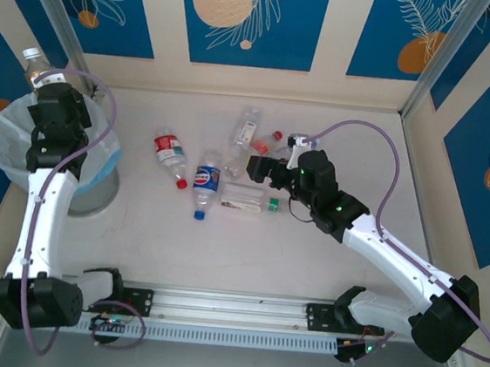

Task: Put the plastic bottles in the bin

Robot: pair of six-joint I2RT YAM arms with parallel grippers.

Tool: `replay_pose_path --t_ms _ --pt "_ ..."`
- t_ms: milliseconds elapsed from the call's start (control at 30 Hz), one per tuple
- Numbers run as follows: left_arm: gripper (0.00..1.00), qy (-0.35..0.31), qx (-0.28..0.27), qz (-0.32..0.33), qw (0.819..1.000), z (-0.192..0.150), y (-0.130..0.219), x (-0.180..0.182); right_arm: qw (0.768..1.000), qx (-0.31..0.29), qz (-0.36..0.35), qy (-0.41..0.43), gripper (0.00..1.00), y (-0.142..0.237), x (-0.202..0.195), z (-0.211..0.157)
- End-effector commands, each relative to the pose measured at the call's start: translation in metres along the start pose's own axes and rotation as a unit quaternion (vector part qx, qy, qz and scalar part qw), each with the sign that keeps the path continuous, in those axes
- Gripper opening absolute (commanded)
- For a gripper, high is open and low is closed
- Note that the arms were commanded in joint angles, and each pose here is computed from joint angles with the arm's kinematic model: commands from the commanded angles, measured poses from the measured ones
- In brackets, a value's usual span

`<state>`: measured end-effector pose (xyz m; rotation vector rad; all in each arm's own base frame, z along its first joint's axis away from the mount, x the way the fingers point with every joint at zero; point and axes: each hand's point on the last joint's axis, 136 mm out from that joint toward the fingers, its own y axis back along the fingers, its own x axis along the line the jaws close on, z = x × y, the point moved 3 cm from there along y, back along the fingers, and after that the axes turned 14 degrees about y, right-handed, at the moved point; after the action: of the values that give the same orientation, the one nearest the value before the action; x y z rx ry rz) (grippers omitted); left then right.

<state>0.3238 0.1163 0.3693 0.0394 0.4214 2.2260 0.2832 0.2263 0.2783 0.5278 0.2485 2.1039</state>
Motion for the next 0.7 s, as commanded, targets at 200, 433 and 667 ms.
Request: replay_pose_path --t_ms 200,433,667 --pt "0.68 0.044 0.046 -0.030 0.998 -0.027 -0.019 -0.007 1.000 -0.011 -0.014 0.007 1.00 0.018 0.000 0.009" --pt "0.78 0.053 0.052 -0.048 0.996 -0.024 -0.013 -0.011 1.000 -0.003 -0.014 -0.001 0.99 0.016 0.000 0.007" --pt "0.85 0.057 0.061 -0.037 0.996 -0.030 -0.016 -0.009 1.000 0.001 -0.022 0.004 0.99 0.015 -0.002 0.006"
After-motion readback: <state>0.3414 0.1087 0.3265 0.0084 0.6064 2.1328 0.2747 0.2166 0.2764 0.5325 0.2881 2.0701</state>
